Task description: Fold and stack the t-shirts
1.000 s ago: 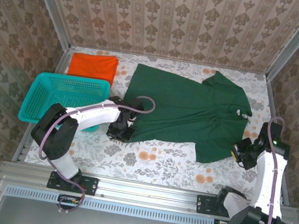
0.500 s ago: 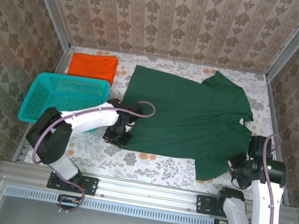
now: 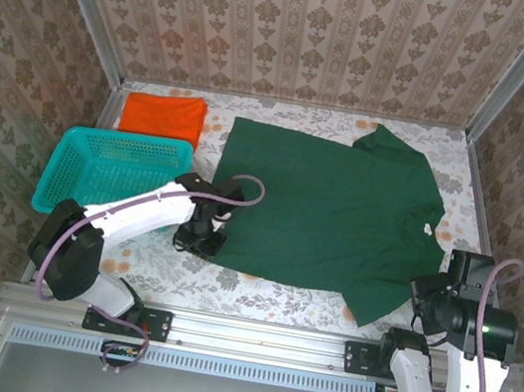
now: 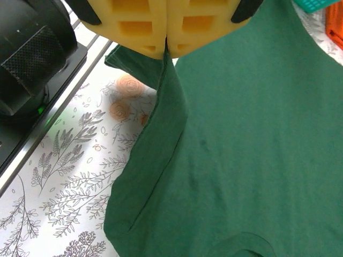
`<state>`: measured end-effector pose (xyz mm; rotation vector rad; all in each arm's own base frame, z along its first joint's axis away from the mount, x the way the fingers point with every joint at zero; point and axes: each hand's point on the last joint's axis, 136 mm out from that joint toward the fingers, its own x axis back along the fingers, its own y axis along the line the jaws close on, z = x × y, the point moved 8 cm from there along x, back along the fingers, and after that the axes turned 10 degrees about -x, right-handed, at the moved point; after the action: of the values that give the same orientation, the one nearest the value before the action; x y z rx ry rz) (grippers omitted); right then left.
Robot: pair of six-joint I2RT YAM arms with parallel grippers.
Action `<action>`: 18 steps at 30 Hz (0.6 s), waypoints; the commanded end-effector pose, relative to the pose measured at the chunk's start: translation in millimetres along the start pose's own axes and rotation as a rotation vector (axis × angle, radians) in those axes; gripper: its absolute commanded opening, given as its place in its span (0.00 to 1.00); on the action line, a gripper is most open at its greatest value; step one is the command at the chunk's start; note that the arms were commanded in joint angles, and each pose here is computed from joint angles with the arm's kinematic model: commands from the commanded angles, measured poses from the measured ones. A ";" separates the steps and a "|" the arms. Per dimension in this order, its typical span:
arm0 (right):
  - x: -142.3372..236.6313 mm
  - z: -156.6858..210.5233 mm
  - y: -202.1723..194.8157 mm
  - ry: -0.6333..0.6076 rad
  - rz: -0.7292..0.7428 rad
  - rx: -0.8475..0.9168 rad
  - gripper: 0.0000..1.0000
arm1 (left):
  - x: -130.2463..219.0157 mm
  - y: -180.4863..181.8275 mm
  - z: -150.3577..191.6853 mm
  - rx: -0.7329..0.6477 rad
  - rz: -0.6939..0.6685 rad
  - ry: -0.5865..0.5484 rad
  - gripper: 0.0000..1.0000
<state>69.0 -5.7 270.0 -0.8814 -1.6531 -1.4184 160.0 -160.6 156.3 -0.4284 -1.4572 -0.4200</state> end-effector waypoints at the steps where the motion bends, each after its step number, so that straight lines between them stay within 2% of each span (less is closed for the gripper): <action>1: 6.6 -1.9 0.3 -0.025 -0.002 -0.036 0.00 | 1.8 1.3 11.2 0.006 -0.010 0.037 0.00; 9: -1.3 -12.5 43.0 -0.032 -0.048 0.012 0.00 | 17.3 2.7 -0.6 0.005 -0.004 0.001 0.00; 18: -42.8 -28.6 126.3 -0.080 -0.049 0.165 0.00 | 44.8 13.9 -46.0 0.054 0.059 -0.041 0.00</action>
<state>171.5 -13.7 278.9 -0.8552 -1.6923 -1.3063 201.1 -170.5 191.0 -0.4165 -1.5190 -0.3250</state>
